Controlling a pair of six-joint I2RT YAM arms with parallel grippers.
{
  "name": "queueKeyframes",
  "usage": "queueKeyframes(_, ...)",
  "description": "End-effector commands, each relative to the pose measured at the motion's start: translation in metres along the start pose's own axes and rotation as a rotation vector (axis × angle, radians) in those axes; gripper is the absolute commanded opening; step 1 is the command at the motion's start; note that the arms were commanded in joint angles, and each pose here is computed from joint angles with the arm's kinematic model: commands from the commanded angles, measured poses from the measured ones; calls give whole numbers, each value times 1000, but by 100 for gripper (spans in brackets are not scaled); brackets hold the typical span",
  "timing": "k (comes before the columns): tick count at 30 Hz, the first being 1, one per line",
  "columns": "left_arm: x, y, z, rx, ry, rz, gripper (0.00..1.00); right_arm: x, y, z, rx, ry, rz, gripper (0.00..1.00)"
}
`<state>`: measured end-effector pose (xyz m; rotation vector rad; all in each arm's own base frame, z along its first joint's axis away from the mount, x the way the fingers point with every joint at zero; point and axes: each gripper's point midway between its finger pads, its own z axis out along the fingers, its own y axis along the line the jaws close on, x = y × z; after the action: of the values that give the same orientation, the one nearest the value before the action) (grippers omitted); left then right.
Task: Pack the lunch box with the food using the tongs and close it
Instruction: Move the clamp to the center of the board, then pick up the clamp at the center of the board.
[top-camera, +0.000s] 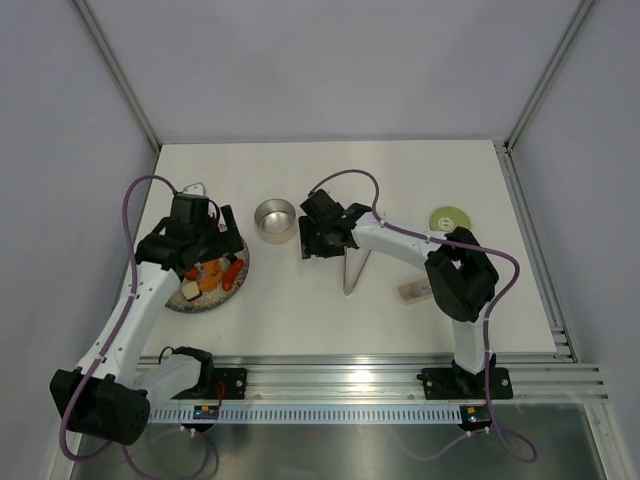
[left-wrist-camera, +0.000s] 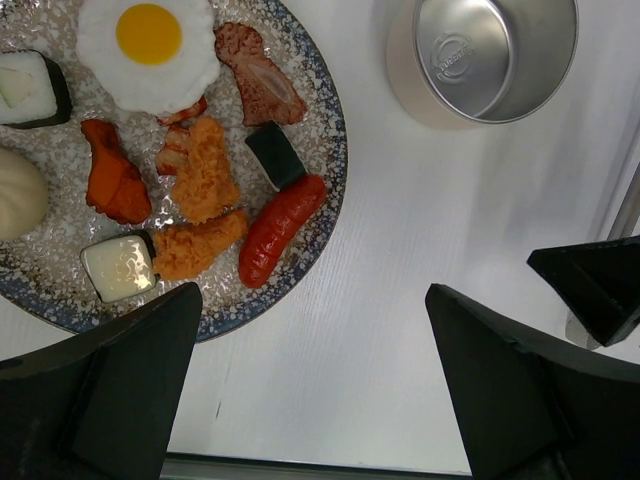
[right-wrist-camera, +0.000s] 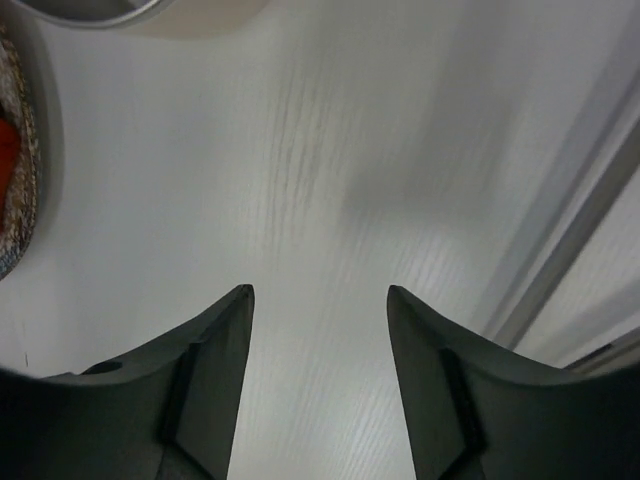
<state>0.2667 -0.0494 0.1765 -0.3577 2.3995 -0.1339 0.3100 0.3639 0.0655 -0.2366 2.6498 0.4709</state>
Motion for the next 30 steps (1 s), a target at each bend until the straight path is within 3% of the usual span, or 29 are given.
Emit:
queueKeyframes(1, -1, -15, -1, 42, -21, 51, 99, -45, -28, -54, 75, -170, 26, 65)
queueKeyframes(5, 8, -44, -1, 88, 1, 115, 99, -42, -108, -68, 175, -182, 158, 70)
queueKeyframes(11, 33, -99, 9, 179, 63, 185, 99, -19, -183, -92, 273, -181, 291, 73)
queueKeyframes(17, 63, -178, 14, 248, 120, 304, 99, -10, -224, -124, 317, -232, 387, 99)
queueKeyframes(23, 96, -257, 43, 250, 187, 433, 99, -7, -257, -165, 390, -292, 437, 100)
queueKeyframes(30, 109, -297, 81, 270, 216, 467, 99, -2, -269, -202, 429, -363, 452, 99)
